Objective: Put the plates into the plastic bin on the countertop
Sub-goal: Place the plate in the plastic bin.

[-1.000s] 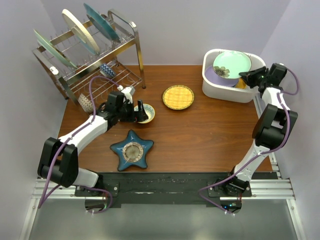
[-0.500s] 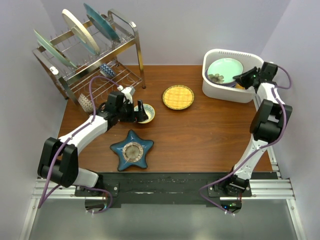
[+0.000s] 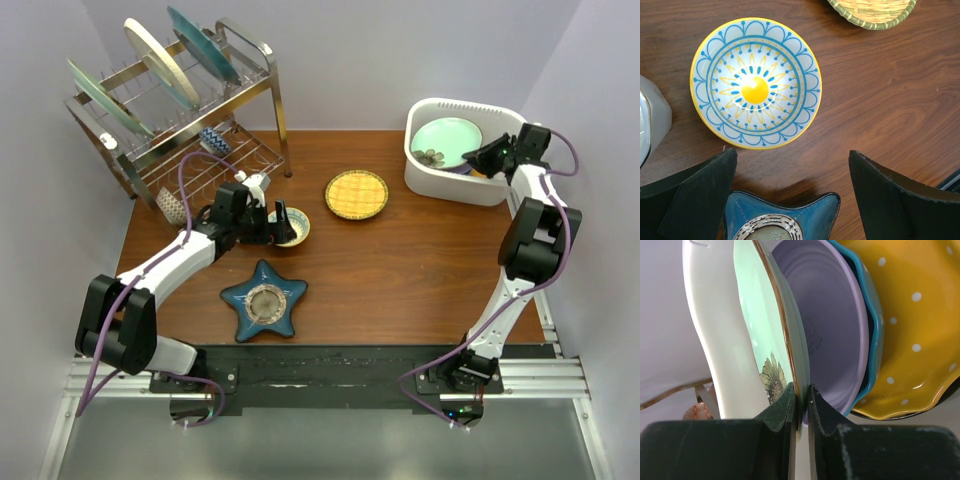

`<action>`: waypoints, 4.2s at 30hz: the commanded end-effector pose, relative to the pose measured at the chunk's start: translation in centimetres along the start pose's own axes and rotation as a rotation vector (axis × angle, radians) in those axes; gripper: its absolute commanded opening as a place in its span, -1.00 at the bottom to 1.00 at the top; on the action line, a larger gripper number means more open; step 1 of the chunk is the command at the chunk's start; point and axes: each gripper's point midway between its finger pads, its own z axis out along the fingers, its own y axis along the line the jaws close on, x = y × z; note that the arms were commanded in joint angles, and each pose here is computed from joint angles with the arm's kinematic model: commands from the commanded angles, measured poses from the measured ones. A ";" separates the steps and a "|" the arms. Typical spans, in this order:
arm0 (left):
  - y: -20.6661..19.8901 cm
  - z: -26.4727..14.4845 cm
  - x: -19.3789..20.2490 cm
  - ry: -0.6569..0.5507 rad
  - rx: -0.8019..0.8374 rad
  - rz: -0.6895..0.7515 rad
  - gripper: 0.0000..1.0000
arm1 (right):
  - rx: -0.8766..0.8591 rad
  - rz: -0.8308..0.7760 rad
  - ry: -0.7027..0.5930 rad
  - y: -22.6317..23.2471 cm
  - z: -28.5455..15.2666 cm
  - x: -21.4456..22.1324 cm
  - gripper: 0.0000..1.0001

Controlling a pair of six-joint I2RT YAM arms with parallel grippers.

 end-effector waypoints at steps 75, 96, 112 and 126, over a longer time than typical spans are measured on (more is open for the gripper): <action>-0.8 -0.6 -1.3 -0.044 0.031 0.047 0.96 | 0.491 -0.542 0.179 -2.9 1.7 4.0 0.27; -0.6 -0.7 -1.1 -0.043 0.022 0.049 0.96 | 0.394 -0.550 -0.237 3.0 -6.7 -0.5 0.41; -0.2 -0.9 -1.0 -0.050 0.004 0.044 0.96 | 0.070 -0.648 -0.226 12.0 -9.9 6.8 0.44; 0.4 -0.6 -0.4 -0.036 -0.016 0.036 0.96 | -0.027 -0.689 -0.007 10.4 -9.2 15.6 0.43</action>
